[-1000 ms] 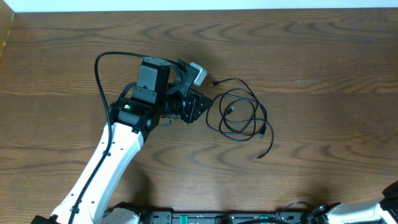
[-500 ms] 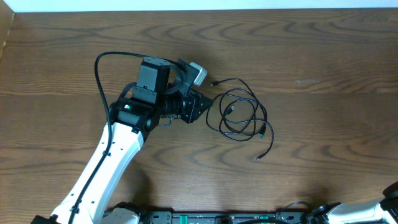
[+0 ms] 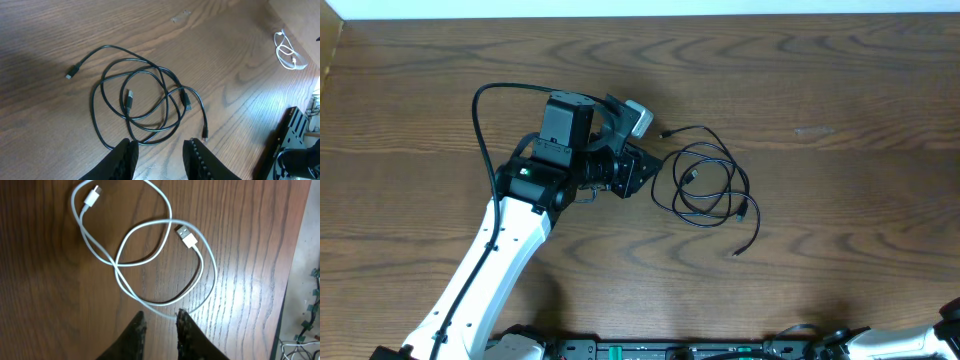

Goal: Untangle cables
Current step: 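Carry the white cable off to the upper right and drop it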

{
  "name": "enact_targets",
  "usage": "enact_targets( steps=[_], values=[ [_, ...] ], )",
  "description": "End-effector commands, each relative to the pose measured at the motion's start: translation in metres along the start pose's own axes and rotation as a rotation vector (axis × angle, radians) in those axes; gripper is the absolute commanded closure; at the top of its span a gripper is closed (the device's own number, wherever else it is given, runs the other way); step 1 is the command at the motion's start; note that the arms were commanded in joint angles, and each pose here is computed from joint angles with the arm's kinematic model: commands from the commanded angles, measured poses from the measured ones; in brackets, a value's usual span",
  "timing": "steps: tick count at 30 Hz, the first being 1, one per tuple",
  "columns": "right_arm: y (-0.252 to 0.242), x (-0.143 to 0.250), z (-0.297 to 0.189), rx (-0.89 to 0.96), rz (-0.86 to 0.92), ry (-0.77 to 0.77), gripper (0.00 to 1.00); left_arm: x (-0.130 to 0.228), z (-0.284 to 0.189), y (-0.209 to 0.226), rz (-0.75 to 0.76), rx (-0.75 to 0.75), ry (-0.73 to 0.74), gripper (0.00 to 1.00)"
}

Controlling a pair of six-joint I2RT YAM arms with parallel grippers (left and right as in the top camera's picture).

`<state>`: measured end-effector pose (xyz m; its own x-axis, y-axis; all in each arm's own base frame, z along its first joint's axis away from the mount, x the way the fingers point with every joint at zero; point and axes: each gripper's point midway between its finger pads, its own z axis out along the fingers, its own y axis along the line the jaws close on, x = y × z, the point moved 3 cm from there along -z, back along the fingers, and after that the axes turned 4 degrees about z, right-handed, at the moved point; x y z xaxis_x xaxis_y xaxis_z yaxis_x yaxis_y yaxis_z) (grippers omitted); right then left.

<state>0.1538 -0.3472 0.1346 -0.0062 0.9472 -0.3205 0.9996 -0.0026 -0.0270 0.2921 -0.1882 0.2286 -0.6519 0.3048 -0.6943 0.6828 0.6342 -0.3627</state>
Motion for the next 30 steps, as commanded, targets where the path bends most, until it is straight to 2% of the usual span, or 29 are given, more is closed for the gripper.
enact_targets(
  steps=[1,5,8,10,14,21,25,30],
  values=[
    [-0.002,0.000,-0.001,-0.001,0.017,-0.002,0.74,-0.002,-0.005,0.000,0.023,-0.011,-0.015,0.65],
    [0.002,0.001,-0.001,-0.021,0.012,0.006,0.57,-0.002,-0.005,0.000,0.023,-0.011,-0.015,0.65],
    [0.008,0.003,-0.001,-0.069,-0.016,0.024,0.34,-0.002,-0.005,0.000,0.023,-0.011,-0.015,0.65],
    [0.011,0.004,-0.004,-0.093,-0.026,0.028,0.28,-0.001,-0.005,0.000,0.022,-0.011,-0.013,0.65],
    [0.013,-0.001,-0.025,-0.134,-0.031,-0.025,0.25,0.001,-0.005,-0.001,0.014,-0.010,-0.002,0.65],
    [0.034,0.001,-0.078,-0.348,-0.052,-0.095,0.23,0.003,-0.005,-0.001,0.009,-0.009,0.006,0.65],
    [0.058,0.016,-0.104,-0.429,-0.122,-0.114,0.23,0.006,-0.005,-0.001,-0.001,-0.007,0.021,0.65],
    [0.096,0.063,-0.143,-0.472,-0.305,-0.150,0.23,0.010,-0.005,-0.002,-0.015,-0.006,0.035,0.65]
  ],
)
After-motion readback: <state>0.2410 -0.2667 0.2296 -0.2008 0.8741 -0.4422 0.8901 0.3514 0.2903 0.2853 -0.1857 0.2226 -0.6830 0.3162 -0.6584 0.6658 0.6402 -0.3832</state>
